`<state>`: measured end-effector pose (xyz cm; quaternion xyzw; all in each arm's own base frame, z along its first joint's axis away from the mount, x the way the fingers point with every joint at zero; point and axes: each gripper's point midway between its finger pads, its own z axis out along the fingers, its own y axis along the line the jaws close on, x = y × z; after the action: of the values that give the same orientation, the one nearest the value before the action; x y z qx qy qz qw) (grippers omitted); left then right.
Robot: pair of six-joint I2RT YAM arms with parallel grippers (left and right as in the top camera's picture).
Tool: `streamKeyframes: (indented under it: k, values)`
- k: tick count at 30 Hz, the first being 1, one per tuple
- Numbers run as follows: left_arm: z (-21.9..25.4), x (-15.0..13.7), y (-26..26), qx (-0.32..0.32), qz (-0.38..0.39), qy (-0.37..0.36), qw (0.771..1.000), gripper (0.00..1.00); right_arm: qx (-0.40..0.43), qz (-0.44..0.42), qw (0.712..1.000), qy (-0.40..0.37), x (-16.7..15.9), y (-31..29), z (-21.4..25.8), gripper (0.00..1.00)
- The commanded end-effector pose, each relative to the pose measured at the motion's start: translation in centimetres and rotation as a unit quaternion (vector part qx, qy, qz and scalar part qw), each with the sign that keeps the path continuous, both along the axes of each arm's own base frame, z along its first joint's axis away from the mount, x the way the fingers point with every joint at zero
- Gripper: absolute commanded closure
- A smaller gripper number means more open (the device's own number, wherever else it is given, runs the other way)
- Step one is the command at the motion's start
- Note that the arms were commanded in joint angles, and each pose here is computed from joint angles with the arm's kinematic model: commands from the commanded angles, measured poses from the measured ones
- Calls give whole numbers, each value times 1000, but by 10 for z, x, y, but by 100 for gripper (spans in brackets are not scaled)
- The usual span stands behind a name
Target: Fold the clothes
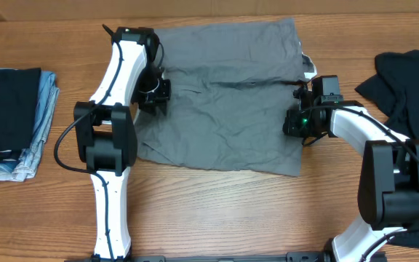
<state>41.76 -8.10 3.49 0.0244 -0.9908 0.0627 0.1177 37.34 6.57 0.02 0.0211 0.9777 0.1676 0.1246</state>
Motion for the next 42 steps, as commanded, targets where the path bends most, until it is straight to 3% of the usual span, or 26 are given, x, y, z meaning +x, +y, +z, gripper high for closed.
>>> streamKeyframes:
  k: [1,6,9,14,21,23,25,28,29,30,42]
  values:
    - [3,15,17,8,16,-20,1000,49,-25,-10,1000,3,-3,-9,-5,96]
    - [1,24,50,25,42,-34,998,39,-24,-10,1000,4,-4,-8,-5,96]
    - [0,39,50,-7,16,-68,997,35,-24,-10,1000,4,-3,-8,-5,96]
    - [0,58,42,-33,-9,-111,993,39,-24,-10,1000,3,-3,-8,-5,96]
    - [-10,57,34,-56,-20,-111,992,42,-24,-10,1000,3,-3,-8,-5,95]
    - [-20,54,34,-56,-20,-107,992,50,-24,-10,1000,3,-3,-8,-5,92]
    - [-22,53,34,-56,-20,-104,993,71,-24,-10,1000,3,-3,-8,-5,92]
    - [-22,51,34,-57,-20,-101,993,78,-24,-10,1000,3,-3,-8,-5,92]
    - [-22,50,34,-56,-20,-99,993,92,-24,-10,1000,3,-3,-8,-5,91]
    - [-22,49,35,-56,-19,-97,993,96,-24,-10,1000,3,-3,-8,-5,91]
    - [-24,42,82,-7,24,-77,997,96,-25,-10,1000,3,-3,-8,-5,91]
